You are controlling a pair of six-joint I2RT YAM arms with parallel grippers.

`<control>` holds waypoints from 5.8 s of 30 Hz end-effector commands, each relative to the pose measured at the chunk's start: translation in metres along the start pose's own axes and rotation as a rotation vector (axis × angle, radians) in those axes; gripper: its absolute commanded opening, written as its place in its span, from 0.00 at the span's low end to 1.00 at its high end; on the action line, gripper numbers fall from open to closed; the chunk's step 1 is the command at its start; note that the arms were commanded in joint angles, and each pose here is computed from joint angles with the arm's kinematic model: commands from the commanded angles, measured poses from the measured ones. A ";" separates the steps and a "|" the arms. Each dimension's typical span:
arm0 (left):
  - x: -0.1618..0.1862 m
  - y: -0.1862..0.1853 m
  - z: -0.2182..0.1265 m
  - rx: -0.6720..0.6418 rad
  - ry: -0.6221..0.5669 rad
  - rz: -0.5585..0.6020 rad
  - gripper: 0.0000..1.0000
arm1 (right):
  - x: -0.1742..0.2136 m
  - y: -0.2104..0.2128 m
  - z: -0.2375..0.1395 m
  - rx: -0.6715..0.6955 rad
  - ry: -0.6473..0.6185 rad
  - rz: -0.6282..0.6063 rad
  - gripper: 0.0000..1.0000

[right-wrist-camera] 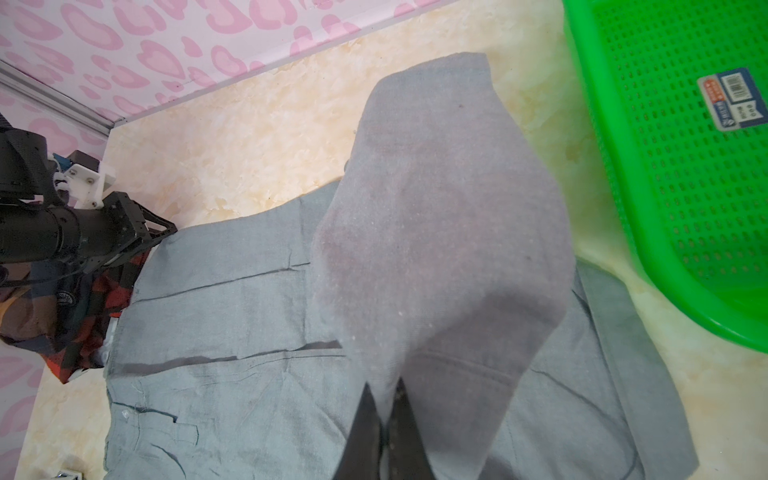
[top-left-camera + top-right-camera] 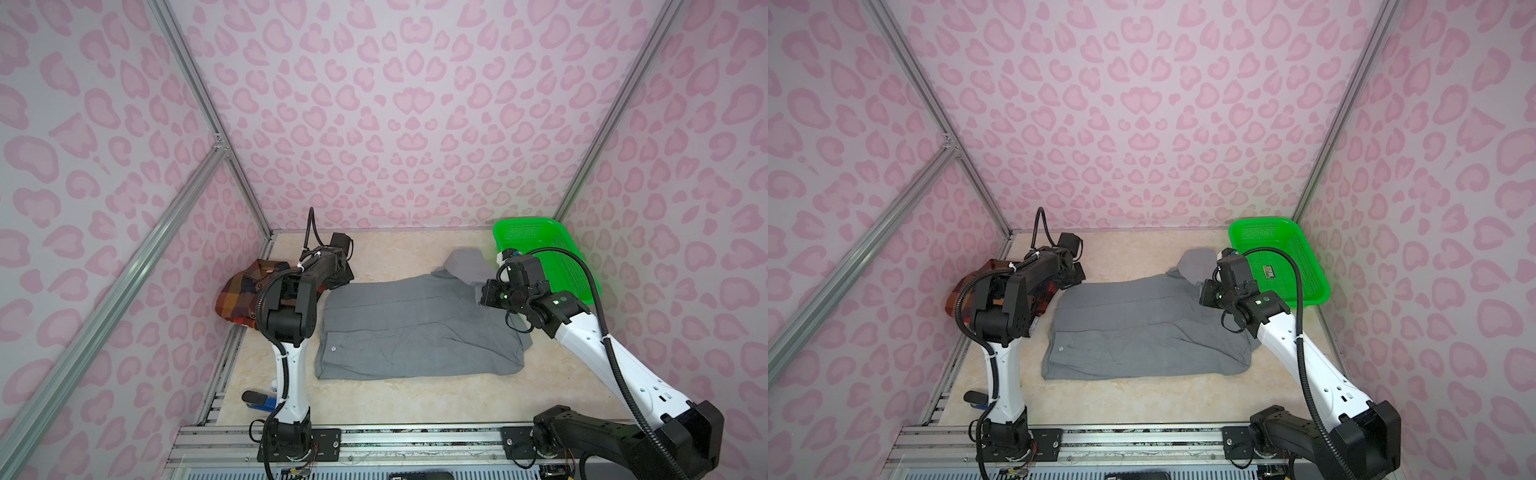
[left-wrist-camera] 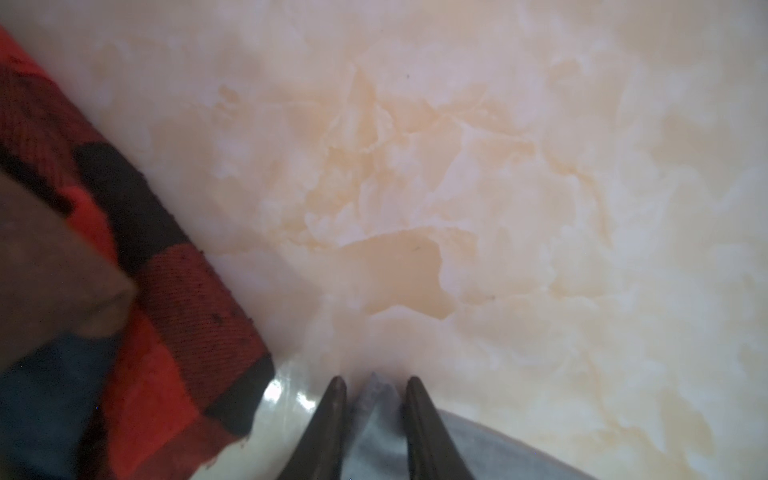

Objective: Fold and stack the long sleeve shirts

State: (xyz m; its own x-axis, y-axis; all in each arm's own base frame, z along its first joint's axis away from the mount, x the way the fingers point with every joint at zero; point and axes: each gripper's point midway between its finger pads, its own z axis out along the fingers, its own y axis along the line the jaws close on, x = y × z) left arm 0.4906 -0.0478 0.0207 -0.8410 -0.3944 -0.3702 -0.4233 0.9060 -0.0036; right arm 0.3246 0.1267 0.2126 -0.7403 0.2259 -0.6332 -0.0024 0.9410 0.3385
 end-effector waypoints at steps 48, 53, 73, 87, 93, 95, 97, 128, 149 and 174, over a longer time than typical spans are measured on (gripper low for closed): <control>0.075 0.067 -0.142 0.183 -0.544 -0.139 0.03 | 0.056 -0.058 -0.168 0.093 -0.052 0.031 0.00; 0.093 0.087 -0.135 0.141 -0.547 -0.166 0.03 | 0.060 -0.057 -0.179 0.079 -0.047 0.034 0.00; 0.119 0.120 -0.159 0.184 -0.592 -0.274 0.42 | 0.087 -0.062 -0.196 0.071 0.030 0.005 0.00; 0.105 0.091 -0.169 0.234 -0.470 -0.215 0.58 | 0.071 -0.045 -0.173 0.017 0.031 -0.012 0.00; 0.097 0.099 -0.194 0.275 -0.460 -0.256 0.68 | 0.054 -0.006 -0.141 -0.121 0.057 -0.036 0.00; 0.096 0.105 -0.204 0.295 -0.464 -0.279 0.71 | 0.054 0.010 -0.129 -0.140 0.069 -0.072 0.00; 0.094 0.111 -0.212 0.314 -0.468 -0.295 0.75 | 0.056 0.028 -0.117 -0.152 0.076 -0.124 0.00; 0.096 0.182 -0.270 0.191 -0.552 -0.270 0.98 | 0.204 0.289 0.038 -0.390 0.501 -0.658 0.00; 0.105 0.178 -0.248 0.194 -0.495 -0.256 0.98 | 0.249 0.326 0.086 -0.416 0.642 -0.692 0.04; 0.183 0.111 -0.205 0.544 -0.169 -0.233 0.98 | 0.094 0.262 0.033 -0.468 0.385 -0.415 0.50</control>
State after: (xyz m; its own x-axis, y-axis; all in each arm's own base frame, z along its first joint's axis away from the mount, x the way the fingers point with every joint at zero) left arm 0.2214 -0.0291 0.1459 -0.6337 -0.6008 -0.4872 -0.3718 0.7889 -0.4893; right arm 0.2612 0.4185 0.2116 -0.7910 -0.3791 -0.4801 -0.5879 0.6882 0.4251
